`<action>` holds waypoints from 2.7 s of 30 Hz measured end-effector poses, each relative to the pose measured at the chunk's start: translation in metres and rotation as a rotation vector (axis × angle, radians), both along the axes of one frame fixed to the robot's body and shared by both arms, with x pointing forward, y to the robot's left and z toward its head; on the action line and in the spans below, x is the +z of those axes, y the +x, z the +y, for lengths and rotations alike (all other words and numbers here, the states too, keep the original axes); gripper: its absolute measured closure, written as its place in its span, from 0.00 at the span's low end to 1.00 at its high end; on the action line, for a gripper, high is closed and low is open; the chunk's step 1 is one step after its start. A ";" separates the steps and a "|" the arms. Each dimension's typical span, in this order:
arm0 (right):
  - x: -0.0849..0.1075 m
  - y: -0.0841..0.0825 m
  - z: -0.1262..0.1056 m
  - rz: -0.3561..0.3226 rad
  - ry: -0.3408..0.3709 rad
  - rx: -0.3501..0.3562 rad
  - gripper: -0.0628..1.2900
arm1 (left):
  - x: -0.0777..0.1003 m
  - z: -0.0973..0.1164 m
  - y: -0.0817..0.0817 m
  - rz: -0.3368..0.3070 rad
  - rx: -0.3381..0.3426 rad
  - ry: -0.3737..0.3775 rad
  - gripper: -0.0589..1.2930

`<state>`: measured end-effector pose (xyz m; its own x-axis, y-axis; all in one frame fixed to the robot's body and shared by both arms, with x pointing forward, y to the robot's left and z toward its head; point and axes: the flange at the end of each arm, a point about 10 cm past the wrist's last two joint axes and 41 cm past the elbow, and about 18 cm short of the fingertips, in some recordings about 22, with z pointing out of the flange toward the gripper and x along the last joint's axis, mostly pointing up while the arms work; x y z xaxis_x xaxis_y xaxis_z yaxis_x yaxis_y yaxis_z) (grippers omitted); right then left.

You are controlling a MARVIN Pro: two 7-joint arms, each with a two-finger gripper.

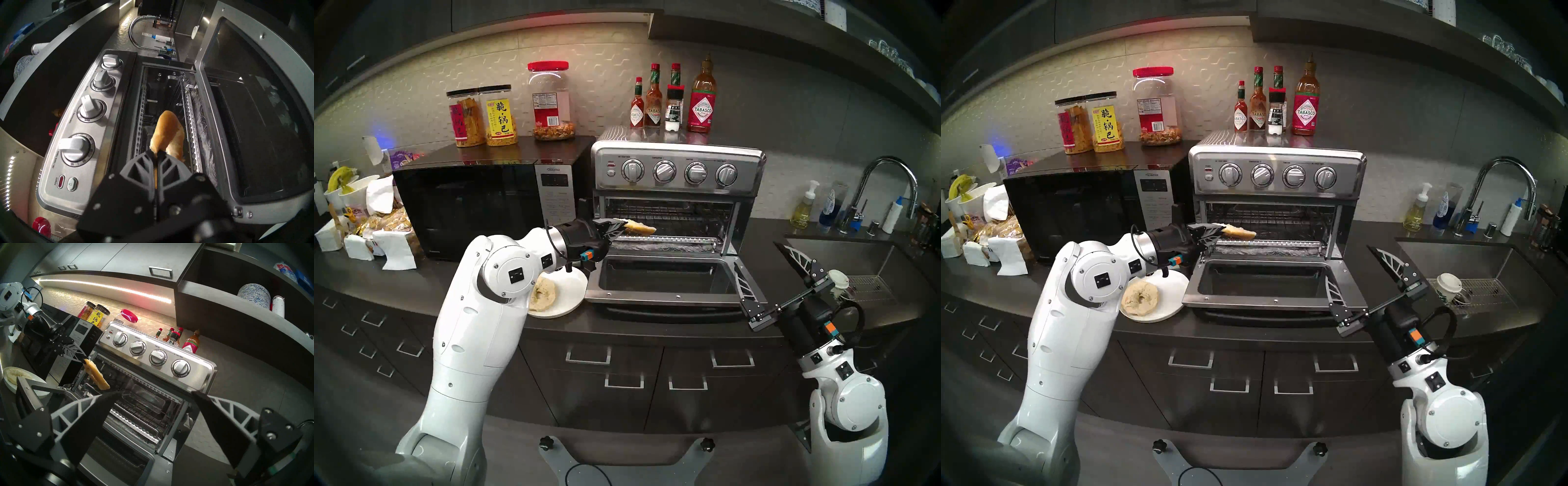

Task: Open the oven and place the bagel inside on the rack

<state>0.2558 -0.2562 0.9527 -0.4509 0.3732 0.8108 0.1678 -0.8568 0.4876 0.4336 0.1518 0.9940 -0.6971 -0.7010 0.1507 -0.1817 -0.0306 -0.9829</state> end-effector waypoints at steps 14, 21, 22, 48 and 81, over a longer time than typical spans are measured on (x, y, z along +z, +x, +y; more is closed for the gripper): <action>0.000 0.000 0.000 0.000 0.000 0.000 0.04 | -0.025 -0.014 0.017 0.045 -0.015 0.023 0.95; 0.000 0.000 0.000 0.000 0.000 0.000 0.04 | -0.033 -0.021 0.025 0.056 -0.022 0.031 0.95; 0.000 0.000 0.000 0.000 0.000 0.000 0.04 | -0.033 -0.022 0.025 0.056 -0.022 0.031 0.95; 0.000 0.000 0.000 0.000 0.000 0.000 0.04 | -0.047 -0.016 0.053 0.103 0.011 0.051 0.95; 0.000 0.000 0.000 0.000 0.000 0.000 0.04 | -0.045 -0.018 0.087 0.114 0.054 0.055 0.95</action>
